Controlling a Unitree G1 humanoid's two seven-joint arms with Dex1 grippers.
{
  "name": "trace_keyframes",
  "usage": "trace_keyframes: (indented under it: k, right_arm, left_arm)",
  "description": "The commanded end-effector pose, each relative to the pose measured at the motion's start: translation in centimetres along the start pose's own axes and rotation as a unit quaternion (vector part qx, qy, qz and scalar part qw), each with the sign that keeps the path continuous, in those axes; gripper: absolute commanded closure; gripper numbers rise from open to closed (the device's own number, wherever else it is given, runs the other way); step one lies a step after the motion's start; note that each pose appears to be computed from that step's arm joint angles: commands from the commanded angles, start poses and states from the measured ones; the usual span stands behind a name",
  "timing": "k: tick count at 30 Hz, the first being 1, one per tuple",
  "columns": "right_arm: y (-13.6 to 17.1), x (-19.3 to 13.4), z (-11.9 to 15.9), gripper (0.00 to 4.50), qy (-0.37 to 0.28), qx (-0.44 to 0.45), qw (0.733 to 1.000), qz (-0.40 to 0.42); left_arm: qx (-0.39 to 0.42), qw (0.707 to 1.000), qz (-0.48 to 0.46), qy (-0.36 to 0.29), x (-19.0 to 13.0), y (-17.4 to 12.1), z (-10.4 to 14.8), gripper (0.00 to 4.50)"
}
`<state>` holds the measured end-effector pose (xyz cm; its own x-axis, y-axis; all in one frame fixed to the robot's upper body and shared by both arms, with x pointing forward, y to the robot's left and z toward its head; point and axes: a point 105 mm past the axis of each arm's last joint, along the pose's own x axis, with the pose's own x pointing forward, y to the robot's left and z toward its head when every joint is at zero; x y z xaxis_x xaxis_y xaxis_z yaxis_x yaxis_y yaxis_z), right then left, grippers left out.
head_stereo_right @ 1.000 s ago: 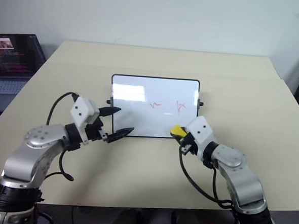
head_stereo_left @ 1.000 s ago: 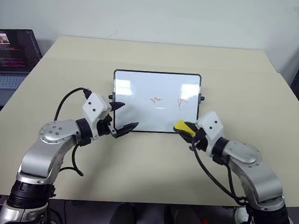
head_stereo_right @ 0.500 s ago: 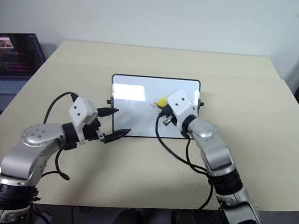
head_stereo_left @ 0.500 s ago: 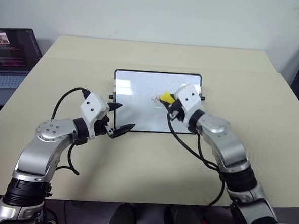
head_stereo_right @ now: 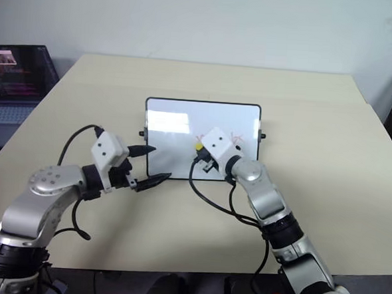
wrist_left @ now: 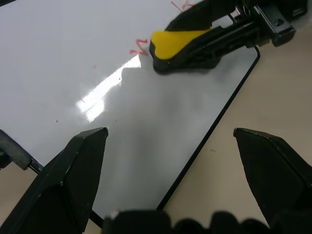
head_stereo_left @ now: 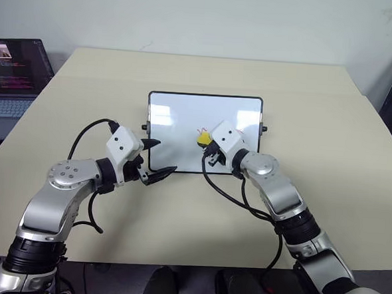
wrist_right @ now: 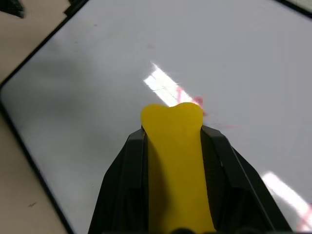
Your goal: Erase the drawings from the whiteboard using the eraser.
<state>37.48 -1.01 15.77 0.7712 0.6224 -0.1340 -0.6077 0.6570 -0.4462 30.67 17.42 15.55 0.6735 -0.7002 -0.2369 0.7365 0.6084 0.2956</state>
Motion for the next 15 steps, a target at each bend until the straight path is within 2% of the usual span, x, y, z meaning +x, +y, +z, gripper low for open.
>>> trace_keyframes:
  k: [1,4,9,11,15]
  right_arm:
    - [-3.3,-0.3,1.6,3.39,-0.026,-0.020,0.997,-0.069]
    - [-2.8,-0.4,1.0,3.39,-0.015,-0.013,0.999,-0.048]
    - [2.0,-0.6,0.0,3.39,0.012,-0.006,0.997,0.079]
    - [1.8,-0.6,0.3,3.39,0.006,-0.011,0.998,0.069]
    - [-1.7,0.0,1.9,3.39,-0.024,-0.041,0.998,-0.036]
  left_arm:
    - [0.027,0.999,0.007,-0.018,-0.4,0.3,1.3,0.00]
    - [0.027,0.999,0.005,-0.018,-0.3,0.3,1.3,0.00]
    - [0.027,0.999,0.003,-0.020,-0.1,0.3,1.4,0.00]
    - [0.026,0.999,0.003,-0.020,-0.1,0.3,1.4,0.00]
    - [0.026,0.999,0.000,-0.019,-0.1,0.2,1.3,0.00]
